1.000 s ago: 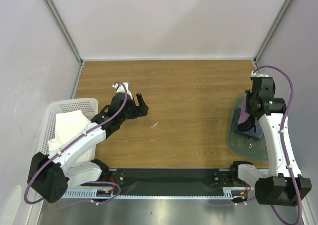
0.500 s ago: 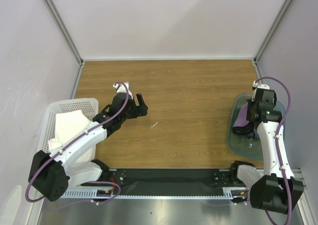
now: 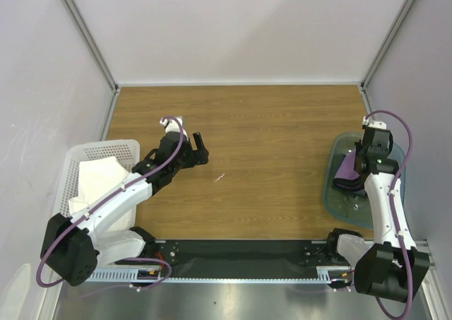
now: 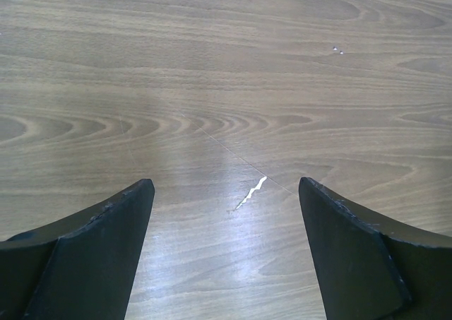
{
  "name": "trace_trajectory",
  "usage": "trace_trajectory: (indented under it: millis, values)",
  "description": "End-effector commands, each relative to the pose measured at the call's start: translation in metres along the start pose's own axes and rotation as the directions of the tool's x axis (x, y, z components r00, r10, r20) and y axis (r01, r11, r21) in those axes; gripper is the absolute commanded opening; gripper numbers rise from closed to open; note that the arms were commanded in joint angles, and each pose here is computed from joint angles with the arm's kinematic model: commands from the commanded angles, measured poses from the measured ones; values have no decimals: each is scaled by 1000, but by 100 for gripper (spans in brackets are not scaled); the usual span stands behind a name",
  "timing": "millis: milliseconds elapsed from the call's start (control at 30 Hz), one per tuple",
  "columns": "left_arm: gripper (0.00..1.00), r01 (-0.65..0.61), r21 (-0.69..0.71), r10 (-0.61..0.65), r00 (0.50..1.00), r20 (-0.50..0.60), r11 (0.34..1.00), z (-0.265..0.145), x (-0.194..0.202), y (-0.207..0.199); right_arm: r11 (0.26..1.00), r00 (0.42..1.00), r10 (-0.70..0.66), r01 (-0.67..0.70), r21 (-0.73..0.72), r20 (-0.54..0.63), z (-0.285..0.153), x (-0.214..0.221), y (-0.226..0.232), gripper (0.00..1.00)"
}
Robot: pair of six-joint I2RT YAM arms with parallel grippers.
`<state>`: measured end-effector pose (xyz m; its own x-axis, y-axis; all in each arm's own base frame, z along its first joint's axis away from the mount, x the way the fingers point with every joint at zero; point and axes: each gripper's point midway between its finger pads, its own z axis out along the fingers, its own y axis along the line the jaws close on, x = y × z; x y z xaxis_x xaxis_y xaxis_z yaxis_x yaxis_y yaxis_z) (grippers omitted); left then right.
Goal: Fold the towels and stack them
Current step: Neatly place the folded towel into the bin
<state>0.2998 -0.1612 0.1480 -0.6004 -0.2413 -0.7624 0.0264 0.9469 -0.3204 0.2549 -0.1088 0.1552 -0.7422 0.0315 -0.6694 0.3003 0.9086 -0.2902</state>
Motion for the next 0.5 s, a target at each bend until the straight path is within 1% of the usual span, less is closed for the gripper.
trace_trajectory:
  millis: [0,33,67,100,133,167,200,233,267,367,400,467]
  values:
    - [90,-12,-10,13,999,35,1000,-2,-7,4,996,999,-27,25,80,27,-3,-18,-19,43]
    - [90,-12,-10,12,999,37,1000,-2,-8,4,996,999,-28,25,82,33,-6,-25,-21,59]
    - [90,-12,-11,13,999,36,1000,-2,-7,5,997,999,-24,21,80,33,-8,-29,-21,59]
    - [90,-11,-9,11,999,42,1000,-3,-9,4,997,1000,-23,22,71,8,-10,-27,-21,79]
    - [90,-11,-10,11,999,41,1000,-3,-9,4,999,1000,-21,21,48,-4,-9,-30,-17,88]
    - [90,-12,-8,13,999,41,1000,-3,-9,4,999,1000,8,-8,38,19,-16,-44,-17,92]
    - [90,-12,-9,13,999,42,1000,-3,-9,4,1000,1000,11,-11,5,-6,-18,-43,-12,96]
    - [90,-12,-7,12,999,42,1000,-3,-9,4,1000,1000,21,-21,-9,-20,-17,-47,-9,97]
    - [90,-10,-7,11,999,42,1000,-3,-9,4,998,998,65,-65,-23,-8,-20,-58,-7,97]
    - [90,-7,-4,8,999,41,1000,-3,-7,4,981,993,112,-117,-152,-44,-16,-61,20,96]
    - [90,-6,-3,6,999,40,1000,-3,-7,4,969,987,158,-163,-184,-42,-10,-62,29,95]
    - [90,-4,1,4,999,41,1000,-4,-6,4,964,978,202,-207,-169,-51,5,-55,34,94]
